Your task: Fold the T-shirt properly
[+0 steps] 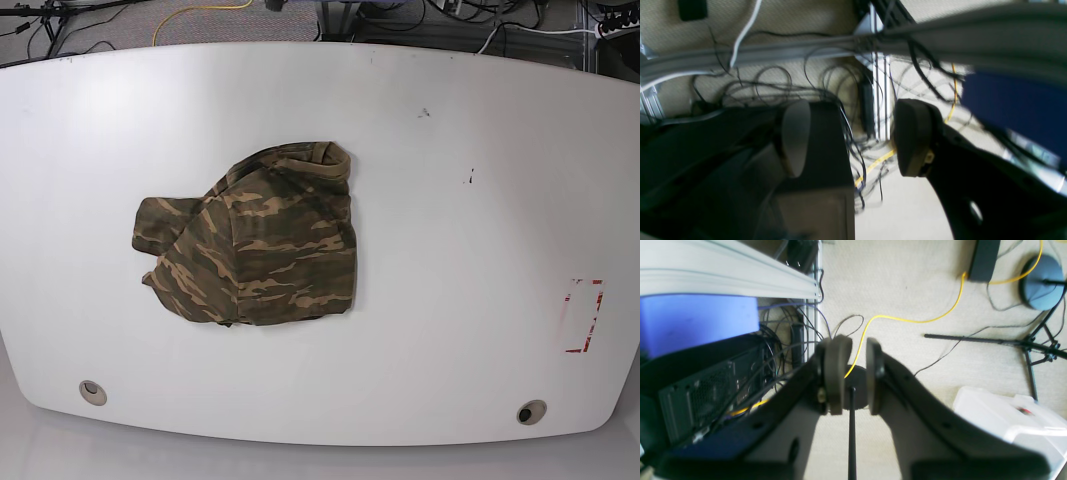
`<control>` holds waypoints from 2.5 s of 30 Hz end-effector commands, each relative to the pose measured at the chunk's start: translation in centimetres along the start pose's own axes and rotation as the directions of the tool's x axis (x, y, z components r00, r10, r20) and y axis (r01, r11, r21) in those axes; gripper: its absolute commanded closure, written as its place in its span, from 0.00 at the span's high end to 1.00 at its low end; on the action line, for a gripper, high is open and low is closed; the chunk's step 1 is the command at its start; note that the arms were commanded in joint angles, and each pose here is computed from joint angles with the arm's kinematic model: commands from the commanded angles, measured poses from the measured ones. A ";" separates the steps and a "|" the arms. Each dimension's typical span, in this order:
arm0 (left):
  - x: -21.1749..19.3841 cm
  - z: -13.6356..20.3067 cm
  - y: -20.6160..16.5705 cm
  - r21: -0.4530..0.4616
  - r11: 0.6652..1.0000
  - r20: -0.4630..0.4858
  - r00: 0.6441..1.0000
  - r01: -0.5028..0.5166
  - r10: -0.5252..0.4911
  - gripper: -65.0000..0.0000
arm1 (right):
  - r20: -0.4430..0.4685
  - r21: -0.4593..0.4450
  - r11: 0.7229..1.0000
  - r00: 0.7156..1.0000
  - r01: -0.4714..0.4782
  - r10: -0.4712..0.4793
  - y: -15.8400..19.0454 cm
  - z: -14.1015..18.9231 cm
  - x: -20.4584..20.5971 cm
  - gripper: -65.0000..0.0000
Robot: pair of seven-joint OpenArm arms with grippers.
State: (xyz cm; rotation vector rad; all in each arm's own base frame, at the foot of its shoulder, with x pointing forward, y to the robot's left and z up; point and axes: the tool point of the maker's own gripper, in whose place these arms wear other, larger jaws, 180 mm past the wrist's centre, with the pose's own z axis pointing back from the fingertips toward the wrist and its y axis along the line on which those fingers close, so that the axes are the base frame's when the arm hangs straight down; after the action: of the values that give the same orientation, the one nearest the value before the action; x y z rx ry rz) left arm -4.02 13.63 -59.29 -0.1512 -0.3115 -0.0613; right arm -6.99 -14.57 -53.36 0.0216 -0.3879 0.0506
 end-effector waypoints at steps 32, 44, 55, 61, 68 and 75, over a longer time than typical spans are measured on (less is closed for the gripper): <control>1.6 7.0 -0.1 -0.017 0.998 0.127 0.990 0.066 -0.063 0.57 | 0.055 -0.028 0.999 0.997 -0.047 0.048 -0.6 8.1 1.6 0.16; 2.9 7.6 -0.7 -0.026 0.997 0.151 0.986 0.073 -0.068 0.57 | 0.054 -0.033 0.998 0.997 -0.058 0.059 -0.7 8.8 2.2 0.16; 3.6 8.5 -1.3 -0.035 0.995 0.177 0.981 0.089 -0.082 0.57 | 0.057 -0.052 0.997 0.996 -0.062 0.065 -1.3 9.3 3.9 0.16; 4.3 9.2 -1.6 -0.044 0.994 0.191 0.977 0.102 -0.092 0.56 | 0.058 -0.043 0.997 0.996 -0.071 0.074 -1.0 9.6 3.8 0.16; 5.5 10.4 -2.1 -0.070 0.989 0.223 0.968 0.130 -0.111 0.56 | 0.070 -0.047 0.995 0.994 -0.084 0.087 -1.0 10.6 4.7 0.16; 6.8 12.1 -1.2 -0.056 0.987 0.263 0.956 0.149 -0.129 0.57 | 0.108 -0.054 0.995 0.990 -0.089 0.095 -0.9 12.2 6.4 0.16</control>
State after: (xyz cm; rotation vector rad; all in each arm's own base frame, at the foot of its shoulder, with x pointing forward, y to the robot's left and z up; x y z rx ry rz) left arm -1.11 13.85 -46.53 -0.2131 -0.5633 -0.1928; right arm -5.56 -15.52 -40.86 -0.0410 -0.4837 0.1316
